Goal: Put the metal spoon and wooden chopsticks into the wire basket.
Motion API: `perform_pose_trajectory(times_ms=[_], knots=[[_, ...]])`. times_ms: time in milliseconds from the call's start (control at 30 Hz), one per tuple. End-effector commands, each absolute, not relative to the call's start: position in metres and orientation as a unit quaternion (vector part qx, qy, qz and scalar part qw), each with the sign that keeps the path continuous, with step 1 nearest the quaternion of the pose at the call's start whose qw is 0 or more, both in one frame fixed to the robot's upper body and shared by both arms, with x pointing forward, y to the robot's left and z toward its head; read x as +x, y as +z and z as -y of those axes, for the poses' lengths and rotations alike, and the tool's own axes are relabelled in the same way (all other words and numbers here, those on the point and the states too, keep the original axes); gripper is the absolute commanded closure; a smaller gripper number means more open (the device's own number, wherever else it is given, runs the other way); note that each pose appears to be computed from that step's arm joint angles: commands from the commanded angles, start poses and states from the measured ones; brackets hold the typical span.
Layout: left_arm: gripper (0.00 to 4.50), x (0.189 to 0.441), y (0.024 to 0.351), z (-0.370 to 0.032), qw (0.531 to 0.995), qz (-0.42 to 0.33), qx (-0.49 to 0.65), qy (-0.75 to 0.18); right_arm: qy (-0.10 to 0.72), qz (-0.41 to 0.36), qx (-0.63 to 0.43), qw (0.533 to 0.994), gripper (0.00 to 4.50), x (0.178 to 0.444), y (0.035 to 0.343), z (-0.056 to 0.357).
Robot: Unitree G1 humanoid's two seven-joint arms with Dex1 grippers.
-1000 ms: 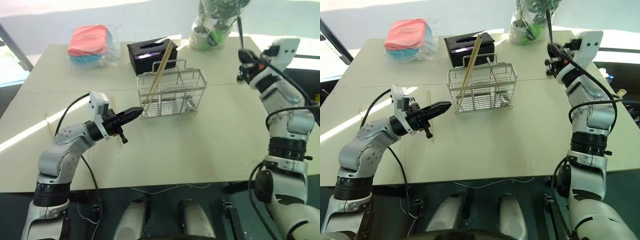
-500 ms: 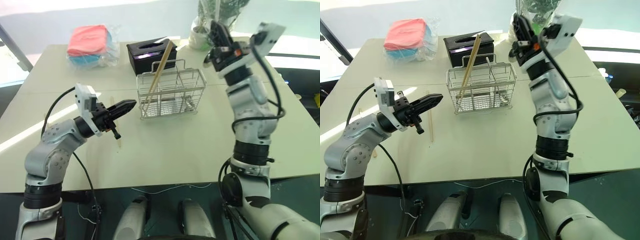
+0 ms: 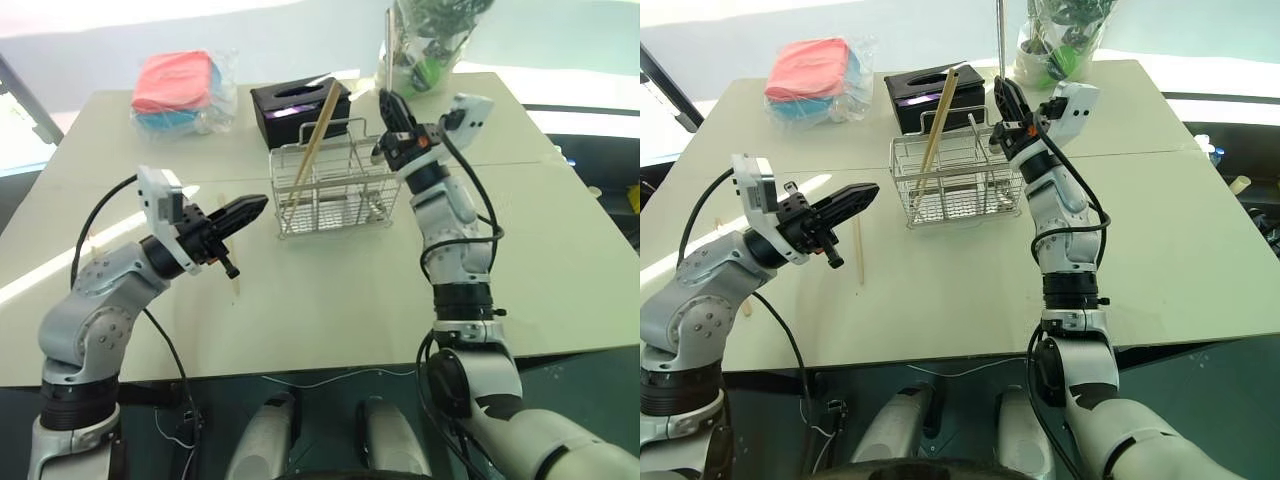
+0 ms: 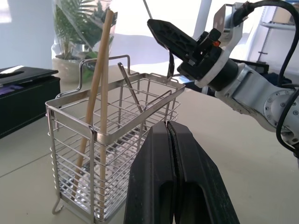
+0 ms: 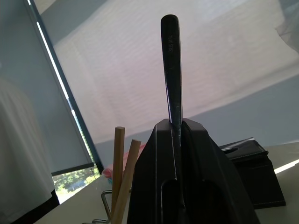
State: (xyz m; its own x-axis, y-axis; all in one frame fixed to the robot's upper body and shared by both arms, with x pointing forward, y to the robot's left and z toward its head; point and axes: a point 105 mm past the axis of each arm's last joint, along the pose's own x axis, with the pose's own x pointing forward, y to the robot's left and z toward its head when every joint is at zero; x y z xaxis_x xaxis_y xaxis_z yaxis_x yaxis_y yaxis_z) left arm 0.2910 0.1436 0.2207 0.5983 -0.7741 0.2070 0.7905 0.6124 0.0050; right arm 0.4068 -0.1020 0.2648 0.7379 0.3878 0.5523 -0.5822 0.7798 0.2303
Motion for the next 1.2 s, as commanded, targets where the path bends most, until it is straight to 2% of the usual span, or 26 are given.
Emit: perform_pose_trajectory(times_ms=[33, 300, 400, 600, 633, 900, 1033, 1133, 1200], knots=[[4.50, 0.284, 0.234, -0.147, 0.893, 0.119, -0.039, -0.432, 0.273, 0.283, 0.181, 0.902, 4.44, 0.404, 0.284, 0.101], [4.50, 0.284, 0.235, -0.146, 0.895, 0.124, -0.046, -0.426, 0.268, 0.289, 0.168, 0.903, 4.44, 0.408, 0.284, 0.098], [4.50, 0.284, 0.235, -0.146, 0.895, 0.125, -0.048, -0.425, 0.264, 0.292, 0.167, 0.904, 3.42, 0.408, 0.284, 0.098], [4.50, 0.285, 0.234, -0.145, 0.896, 0.125, -0.050, -0.423, 0.259, 0.293, 0.158, 0.907, 0.30, 0.409, 0.285, 0.100], [4.50, 0.285, 0.234, -0.145, 0.896, 0.125, -0.051, -0.423, 0.259, 0.293, 0.157, 0.907, 0.05, 0.409, 0.285, 0.100], [4.50, 0.289, 0.234, -0.148, 0.900, 0.128, -0.055, -0.413, 0.250, 0.310, 0.144, 0.906, 0.05, 0.404, 0.300, 0.109], [4.50, 0.295, 0.229, -0.157, 0.912, 0.125, -0.056, -0.386, 0.253, 0.341, 0.122, 0.897, 0.05, 0.389, 0.327, 0.119], [4.50, 0.300, 0.221, -0.167, 0.927, 0.120, -0.054, -0.350, 0.250, 0.362, 0.104, 0.892, 0.90, 0.371, 0.348, 0.129], [4.50, 0.307, 0.215, -0.176, 0.942, 0.119, -0.048, -0.311, 0.252, 0.364, 0.089, 0.892, 1.88, 0.359, 0.356, 0.134]])
